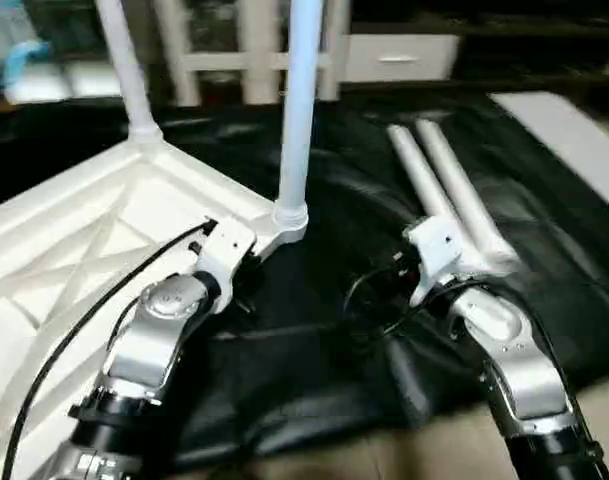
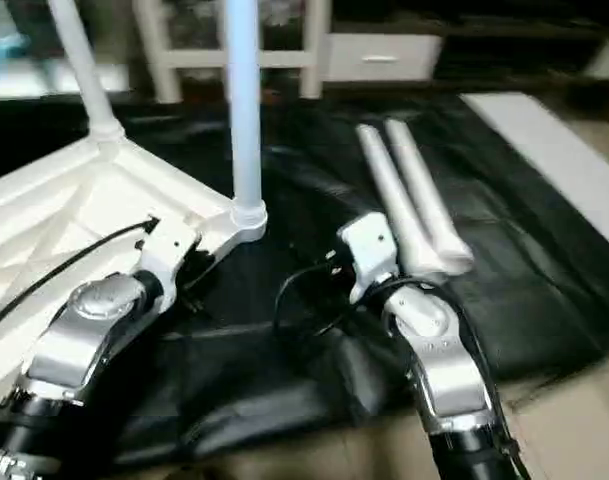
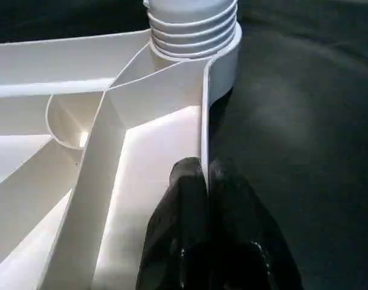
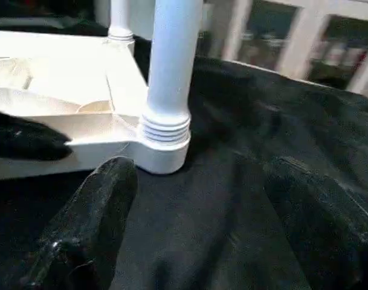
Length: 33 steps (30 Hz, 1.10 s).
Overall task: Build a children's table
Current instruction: Rotate leg to tighten
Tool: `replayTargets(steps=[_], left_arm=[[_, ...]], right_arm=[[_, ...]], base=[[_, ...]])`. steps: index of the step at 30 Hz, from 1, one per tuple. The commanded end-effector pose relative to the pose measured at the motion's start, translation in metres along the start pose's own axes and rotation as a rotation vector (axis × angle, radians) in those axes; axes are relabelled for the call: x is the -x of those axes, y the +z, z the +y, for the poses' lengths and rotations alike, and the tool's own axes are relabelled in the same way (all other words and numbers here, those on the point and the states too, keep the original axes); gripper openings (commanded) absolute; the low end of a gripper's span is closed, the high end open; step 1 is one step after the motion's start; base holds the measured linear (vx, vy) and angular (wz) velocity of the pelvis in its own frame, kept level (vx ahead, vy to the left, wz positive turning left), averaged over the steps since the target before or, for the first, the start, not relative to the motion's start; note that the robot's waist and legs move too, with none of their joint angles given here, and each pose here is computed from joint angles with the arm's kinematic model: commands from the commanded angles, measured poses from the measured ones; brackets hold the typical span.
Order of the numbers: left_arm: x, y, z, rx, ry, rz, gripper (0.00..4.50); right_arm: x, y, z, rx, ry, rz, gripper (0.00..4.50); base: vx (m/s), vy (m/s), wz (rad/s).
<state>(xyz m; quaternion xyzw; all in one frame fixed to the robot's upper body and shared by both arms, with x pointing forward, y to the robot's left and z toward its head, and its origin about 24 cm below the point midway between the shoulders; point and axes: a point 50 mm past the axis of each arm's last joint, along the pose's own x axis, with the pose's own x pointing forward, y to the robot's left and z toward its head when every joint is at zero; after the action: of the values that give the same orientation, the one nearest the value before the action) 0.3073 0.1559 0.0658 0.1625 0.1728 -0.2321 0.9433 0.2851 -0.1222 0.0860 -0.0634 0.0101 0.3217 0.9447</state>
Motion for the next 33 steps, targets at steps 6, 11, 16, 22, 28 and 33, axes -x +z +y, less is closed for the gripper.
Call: replayTargets(steps=[6, 11, 16, 22, 28, 33], left_arm=[[0.004, 0.026, 0.001, -0.033, 0.015, -0.142, 0.0], [0.005, 0.023, -0.004, -0.062, -0.05, -0.144, 0.0], [0.008, 0.017, -0.007, -0.1, -0.141, -0.147, 0.0], [0.018, 0.014, -0.017, -0.16, -0.329, -0.175, 0.0], [0.025, 0.011, -0.031, -0.22, -0.502, -0.178, 0.0], [0.026, 0.011, -0.04, -0.244, -0.583, -0.195, 0.0]], right_arm=[[0.005, 0.003, -0.006, 0.025, -0.023, 0.002, 3.68], [0.01, 0.0, -0.012, -0.002, -0.042, 0.009, 3.68], [0.014, 0.004, -0.011, -0.004, 0.007, -0.005, 3.68], [0.024, 0.008, -0.024, 0.006, 0.025, -0.025, 3.68], [0.039, 0.007, -0.031, 0.033, 0.166, 0.002, 3.68], [0.047, 0.001, -0.036, 0.03, 0.228, 0.063, 3.68]], base=[[0.125, -0.092, 0.57], [0.119, -0.006, 0.07], [-0.098, 0.095, -0.12], [-0.082, 0.034, 0.11], [-0.078, 0.003, 0.09], [-0.011, -0.002, 0.02]])
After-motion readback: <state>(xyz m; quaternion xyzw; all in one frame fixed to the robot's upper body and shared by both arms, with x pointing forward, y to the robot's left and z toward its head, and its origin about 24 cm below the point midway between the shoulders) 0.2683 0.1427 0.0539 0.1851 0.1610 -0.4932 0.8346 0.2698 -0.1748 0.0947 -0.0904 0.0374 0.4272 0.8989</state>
